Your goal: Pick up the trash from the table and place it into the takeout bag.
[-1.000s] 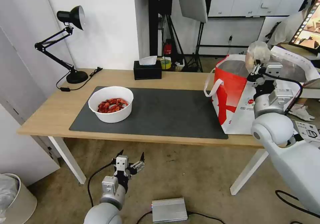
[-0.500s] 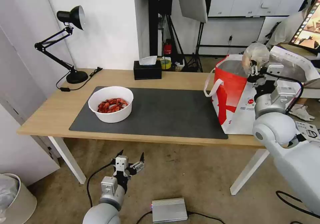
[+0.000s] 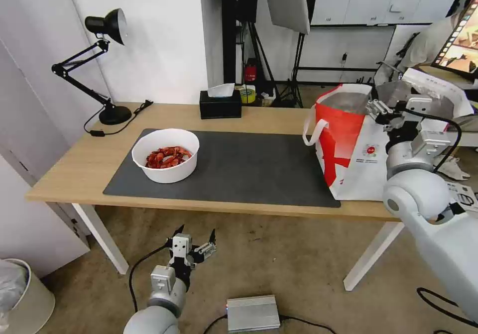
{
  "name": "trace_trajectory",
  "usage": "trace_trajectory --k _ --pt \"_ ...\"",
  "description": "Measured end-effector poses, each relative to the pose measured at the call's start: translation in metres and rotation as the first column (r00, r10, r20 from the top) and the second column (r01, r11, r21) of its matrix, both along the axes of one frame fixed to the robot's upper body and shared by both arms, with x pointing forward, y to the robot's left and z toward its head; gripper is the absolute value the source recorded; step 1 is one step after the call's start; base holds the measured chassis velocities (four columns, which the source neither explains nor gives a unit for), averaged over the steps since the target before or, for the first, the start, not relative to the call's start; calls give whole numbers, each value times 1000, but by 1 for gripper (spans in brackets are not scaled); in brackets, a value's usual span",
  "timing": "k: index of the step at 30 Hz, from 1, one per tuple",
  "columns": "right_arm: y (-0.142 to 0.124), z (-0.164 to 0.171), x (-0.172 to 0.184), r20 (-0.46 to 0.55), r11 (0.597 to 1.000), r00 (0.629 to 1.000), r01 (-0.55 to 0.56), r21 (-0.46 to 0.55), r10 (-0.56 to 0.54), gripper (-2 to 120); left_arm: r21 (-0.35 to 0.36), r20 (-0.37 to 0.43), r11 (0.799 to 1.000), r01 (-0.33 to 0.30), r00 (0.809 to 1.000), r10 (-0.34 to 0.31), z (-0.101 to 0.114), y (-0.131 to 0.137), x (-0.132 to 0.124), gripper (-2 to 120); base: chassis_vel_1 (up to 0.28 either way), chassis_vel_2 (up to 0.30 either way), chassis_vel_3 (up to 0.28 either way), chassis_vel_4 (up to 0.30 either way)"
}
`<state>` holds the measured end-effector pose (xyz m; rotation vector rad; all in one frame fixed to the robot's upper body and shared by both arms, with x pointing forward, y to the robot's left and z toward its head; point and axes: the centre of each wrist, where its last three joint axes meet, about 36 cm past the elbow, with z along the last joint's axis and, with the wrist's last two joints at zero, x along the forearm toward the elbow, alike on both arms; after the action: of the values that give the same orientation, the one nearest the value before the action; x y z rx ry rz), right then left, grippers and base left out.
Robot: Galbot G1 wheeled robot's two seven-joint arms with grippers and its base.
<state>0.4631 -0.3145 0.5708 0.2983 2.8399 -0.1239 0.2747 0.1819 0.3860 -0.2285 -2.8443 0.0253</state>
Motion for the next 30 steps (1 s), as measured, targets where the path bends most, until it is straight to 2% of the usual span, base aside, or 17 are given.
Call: trace_trajectory --k 6,9,11,14,15,17,19,21,23,24,27,28,30 --pt "2 3 -2 25 1000 999 -22 9 22 100 0 2 1000 -2 1000 2 0 -2 -1 100 0 0 0 0" --pt "2 5 -4 70 996 994 -86 28 83 100 -1 4 1000 -2 1000 2 1 -2 -1 100 0 0 0 0" --pt "10 12 -15 145 963 957 -262 65 251 100 -2 10 1000 -3 1000 3 3 -2 -1 100 0 0 0 0" --pt "14 13 -21 157 942 936 -328 70 314 100 -3 11 1000 -3 1000 3 3 -2 -1 100 0 0 0 0" --pt "18 13 -26 163 925 919 -374 71 359 100 -3 12 1000 -3 1000 3 4 -2 -1 100 0 0 0 0" --pt "29 8 -46 158 850 848 -521 78 505 100 -4 15 1000 -4 1000 4 4 -1 -1 100 0 0 0 0" --pt "30 7 -49 153 837 837 -541 80 526 100 -4 16 1000 -5 1000 5 4 -1 -1 100 0 0 0 0" --pt "41 -6 -65 114 779 785 -619 102 609 100 -6 27 1000 -15 1000 15 6 1 -1 100 0 0 0 0" --pt "42 -8 -66 107 773 780 -626 105 617 100 -6 29 1000 -18 999 18 7 2 -1 100 0 0 0 0" --pt "47 -24 -78 41 743 751 -658 120 659 100 -4 38 1000 -30 999 30 9 6 -3 100 0 0 0 0" --pt "49 -35 -88 -10 740 744 -663 117 668 100 1 43 999 -35 998 35 10 9 -3 100 0 0 0 0" --pt "51 -47 -101 -75 748 745 -652 125 662 100 12 51 999 -36 998 35 10 12 -1 100 0 0 0 0" --pt "52 -55 -111 -133 761 750 -633 139 648 100 20 53 999 -34 998 33 9 15 0 100 0 0 0 0"
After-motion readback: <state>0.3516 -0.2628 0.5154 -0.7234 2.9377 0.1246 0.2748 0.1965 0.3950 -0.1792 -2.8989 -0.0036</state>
